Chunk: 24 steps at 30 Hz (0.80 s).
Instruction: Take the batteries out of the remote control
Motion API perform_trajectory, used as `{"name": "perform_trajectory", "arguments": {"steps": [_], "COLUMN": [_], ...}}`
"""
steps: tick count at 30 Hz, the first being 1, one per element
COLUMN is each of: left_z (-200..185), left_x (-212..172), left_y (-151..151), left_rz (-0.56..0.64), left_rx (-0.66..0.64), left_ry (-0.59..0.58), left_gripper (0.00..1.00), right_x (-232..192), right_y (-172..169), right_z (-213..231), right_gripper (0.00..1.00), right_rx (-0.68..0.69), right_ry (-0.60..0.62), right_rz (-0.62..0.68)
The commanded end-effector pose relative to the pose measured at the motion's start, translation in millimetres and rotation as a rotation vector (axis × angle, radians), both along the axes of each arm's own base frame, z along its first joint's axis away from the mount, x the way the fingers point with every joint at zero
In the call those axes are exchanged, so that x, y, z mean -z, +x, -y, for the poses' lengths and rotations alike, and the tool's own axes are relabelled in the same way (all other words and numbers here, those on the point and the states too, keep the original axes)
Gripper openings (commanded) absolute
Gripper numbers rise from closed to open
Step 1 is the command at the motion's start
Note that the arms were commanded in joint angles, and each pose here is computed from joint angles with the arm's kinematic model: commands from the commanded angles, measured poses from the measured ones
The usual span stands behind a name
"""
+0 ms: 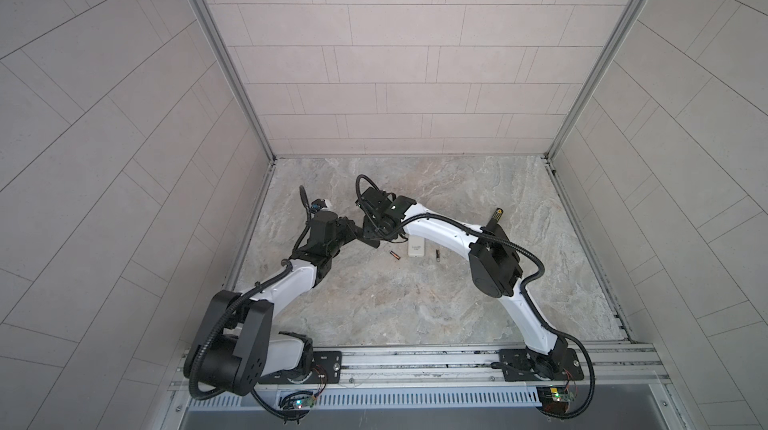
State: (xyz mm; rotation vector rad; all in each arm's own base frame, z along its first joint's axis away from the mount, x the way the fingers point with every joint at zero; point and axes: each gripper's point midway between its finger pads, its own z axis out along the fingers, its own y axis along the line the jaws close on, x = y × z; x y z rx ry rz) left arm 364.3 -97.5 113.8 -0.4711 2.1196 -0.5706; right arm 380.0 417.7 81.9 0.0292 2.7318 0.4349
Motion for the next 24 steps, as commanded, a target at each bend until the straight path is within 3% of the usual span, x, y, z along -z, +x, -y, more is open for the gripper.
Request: {"name": "perform_trajectory", "arguments": {"steps": [1,10,24], "left_z": [-5,-12,-18], "left_x": [4,4,5], "left_y": [-11,-14,-15], "left_rz": [-0.047,-0.054,-0.06], "left_rx": [0.007,-0.013,-0.033], "left_ry": [0.067,0.101,0.138], "left_gripper": [0.0,0.0,0.0], "right_x": [36,32,12], "right_y": [-11,-10,-10], "right_z": [39,56,66], "right_gripper": [0.41,0.39,0.37], "right_rx": [0.019,0.076,0.125], "right_ry": [-0.21,-0.238,-0.177], "right_rz": [-0.041,-0.013,0.053]}}
